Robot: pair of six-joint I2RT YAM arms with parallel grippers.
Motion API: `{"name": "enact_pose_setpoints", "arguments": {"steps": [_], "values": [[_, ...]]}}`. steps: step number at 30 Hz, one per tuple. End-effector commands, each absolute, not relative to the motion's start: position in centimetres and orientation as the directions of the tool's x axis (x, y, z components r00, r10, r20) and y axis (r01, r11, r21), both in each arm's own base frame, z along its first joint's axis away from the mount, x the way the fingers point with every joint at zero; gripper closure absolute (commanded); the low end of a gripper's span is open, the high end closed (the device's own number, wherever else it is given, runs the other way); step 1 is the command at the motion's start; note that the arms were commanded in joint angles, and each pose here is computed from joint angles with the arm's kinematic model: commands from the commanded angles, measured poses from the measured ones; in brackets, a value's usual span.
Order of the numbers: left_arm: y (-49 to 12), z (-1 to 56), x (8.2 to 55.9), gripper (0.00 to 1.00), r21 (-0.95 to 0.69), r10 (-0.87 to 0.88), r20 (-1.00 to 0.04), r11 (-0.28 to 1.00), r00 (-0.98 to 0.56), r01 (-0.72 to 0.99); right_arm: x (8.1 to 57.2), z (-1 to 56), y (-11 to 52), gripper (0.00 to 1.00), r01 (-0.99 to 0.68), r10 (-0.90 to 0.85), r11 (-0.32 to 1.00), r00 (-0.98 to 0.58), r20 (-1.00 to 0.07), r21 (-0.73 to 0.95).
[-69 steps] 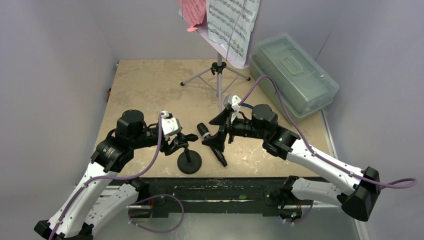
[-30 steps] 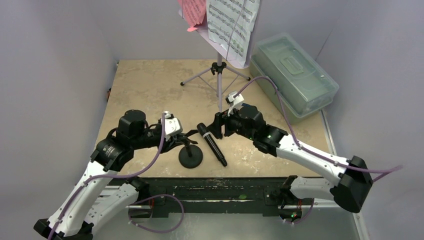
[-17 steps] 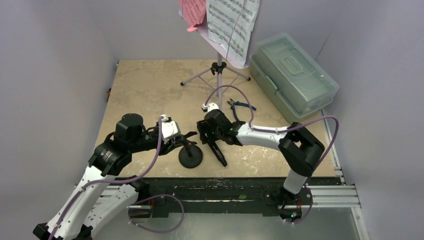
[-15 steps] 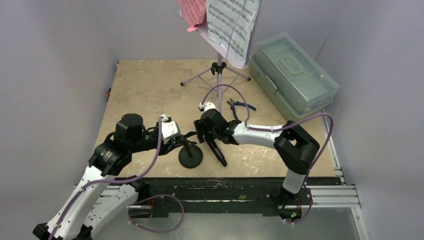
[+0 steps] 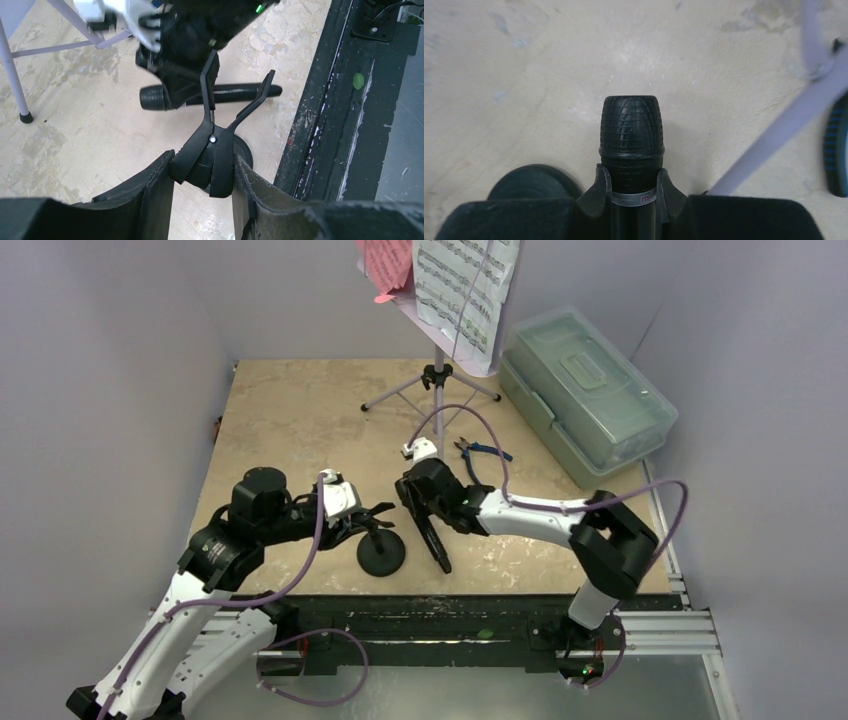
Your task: Set up the instrument practice props
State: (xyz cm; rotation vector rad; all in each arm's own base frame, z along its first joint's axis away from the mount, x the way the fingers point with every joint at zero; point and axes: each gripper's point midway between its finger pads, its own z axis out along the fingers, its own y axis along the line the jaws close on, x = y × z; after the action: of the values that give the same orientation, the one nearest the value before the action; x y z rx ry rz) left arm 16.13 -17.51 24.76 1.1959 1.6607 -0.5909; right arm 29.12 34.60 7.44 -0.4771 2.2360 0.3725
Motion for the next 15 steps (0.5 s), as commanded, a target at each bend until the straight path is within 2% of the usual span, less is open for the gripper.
{"name": "enact_pose_setpoints", "arguments": {"steps": [1,9,12,15], "values": [[-17.6,25.4,16.8,1.0,0.2,0.437,-0.9,0.397,0.008,0.896,29.2,19.0,34.4,1.0,-0.52,-0.039,0.831,-0.407,-0.913,0.196],[-17.7,25.4,16.8,1.0,0.201,0.436,-0.9,0.393,0.01,0.897,24.6,28.8,30.5,1.0,-0.697,0.123,0.688,-0.161,-0.979,0.202],[-17.8,25.3,16.8,1.0,0.195,0.433,-0.901,0.387,0.009,0.901,20.6,32.3,31.1,1.0,-0.861,0.197,0.501,0.017,-0.98,0.086],[-17.9,25.3,16.7,1.0,0.193,0.434,-0.901,0.383,0.009,0.903,16.6,35.5,32.0,1.0,-0.946,0.294,0.31,0.191,-0.937,-0.095]]}}
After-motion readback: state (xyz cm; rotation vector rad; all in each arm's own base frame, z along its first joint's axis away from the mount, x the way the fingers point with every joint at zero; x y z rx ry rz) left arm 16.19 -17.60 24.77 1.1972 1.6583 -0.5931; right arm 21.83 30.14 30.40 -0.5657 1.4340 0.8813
